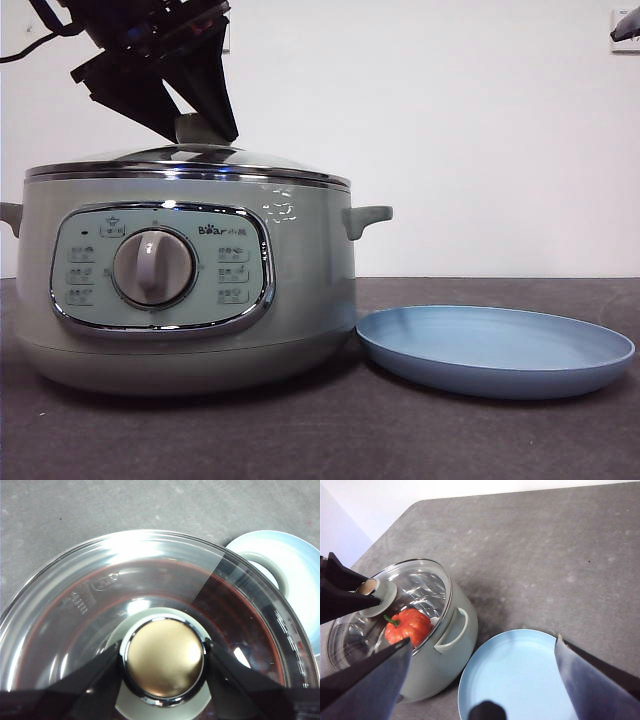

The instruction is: Take the pumpkin out from the steamer,put the pumpkin in the blue plate,close the lid

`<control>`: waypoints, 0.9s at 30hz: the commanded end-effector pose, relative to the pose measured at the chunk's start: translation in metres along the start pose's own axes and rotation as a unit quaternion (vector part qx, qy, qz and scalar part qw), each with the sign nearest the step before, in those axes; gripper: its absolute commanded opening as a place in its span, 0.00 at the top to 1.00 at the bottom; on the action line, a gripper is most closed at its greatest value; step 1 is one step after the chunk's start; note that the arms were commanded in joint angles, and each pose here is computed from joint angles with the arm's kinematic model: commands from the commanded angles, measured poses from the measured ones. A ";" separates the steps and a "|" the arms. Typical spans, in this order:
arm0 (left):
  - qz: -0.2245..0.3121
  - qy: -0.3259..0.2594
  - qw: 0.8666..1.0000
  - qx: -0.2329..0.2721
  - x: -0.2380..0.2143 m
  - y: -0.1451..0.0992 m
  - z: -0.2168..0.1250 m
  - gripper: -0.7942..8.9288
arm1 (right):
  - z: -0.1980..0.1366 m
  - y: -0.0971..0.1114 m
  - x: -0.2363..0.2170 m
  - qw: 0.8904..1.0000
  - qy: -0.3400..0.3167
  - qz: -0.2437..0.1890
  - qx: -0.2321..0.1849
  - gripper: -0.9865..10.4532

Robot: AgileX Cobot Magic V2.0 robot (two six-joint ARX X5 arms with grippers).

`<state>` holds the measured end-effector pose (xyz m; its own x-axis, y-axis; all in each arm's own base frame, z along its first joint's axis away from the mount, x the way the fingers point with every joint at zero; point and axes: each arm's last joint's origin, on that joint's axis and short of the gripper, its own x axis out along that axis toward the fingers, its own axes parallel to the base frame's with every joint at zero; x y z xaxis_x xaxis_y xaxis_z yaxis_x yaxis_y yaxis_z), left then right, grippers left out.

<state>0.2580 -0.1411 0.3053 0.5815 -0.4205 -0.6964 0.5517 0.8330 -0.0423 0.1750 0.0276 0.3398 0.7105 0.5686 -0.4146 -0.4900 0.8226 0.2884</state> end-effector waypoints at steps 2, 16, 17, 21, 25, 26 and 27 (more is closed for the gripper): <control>0.027 -0.053 0.998 0.013 -0.024 -0.001 0.010 0.93 | 0.001 0.000 0.000 1.000 -0.002 0.002 -0.002 0.50; 0.100 -0.185 0.978 0.010 -0.135 -0.008 -0.002 0.93 | 0.003 0.011 0.027 0.998 0.016 0.052 -0.016 0.50; 0.111 -0.192 0.975 0.008 -0.144 -0.008 -0.006 0.93 | 0.004 0.015 0.032 0.998 0.021 0.063 -0.020 0.50; 0.159 -0.216 0.964 -0.002 -0.174 -0.009 -0.019 0.93 | 0.008 0.028 0.057 0.995 0.052 0.079 -0.029 0.50; 0.216 -0.233 0.948 -0.012 -0.196 -0.008 -0.031 0.93 | 0.018 0.048 0.086 0.990 0.081 0.104 -0.053 0.48; 0.231 -0.238 0.943 -0.011 -0.203 -0.008 -0.035 0.93 | 0.022 0.055 0.095 0.988 0.087 0.109 -0.060 0.46; 0.241 -0.241 0.940 -0.013 -0.207 -0.008 -0.038 0.93 | 0.024 0.061 0.102 0.987 0.092 0.110 -0.067 0.44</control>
<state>0.1175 -0.0516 0.4106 0.9440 -0.1140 -0.3097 0.1728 0.9702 0.1697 0.2263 0.1278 0.3352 0.4886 0.7121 -0.5041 -0.6845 0.6711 0.2846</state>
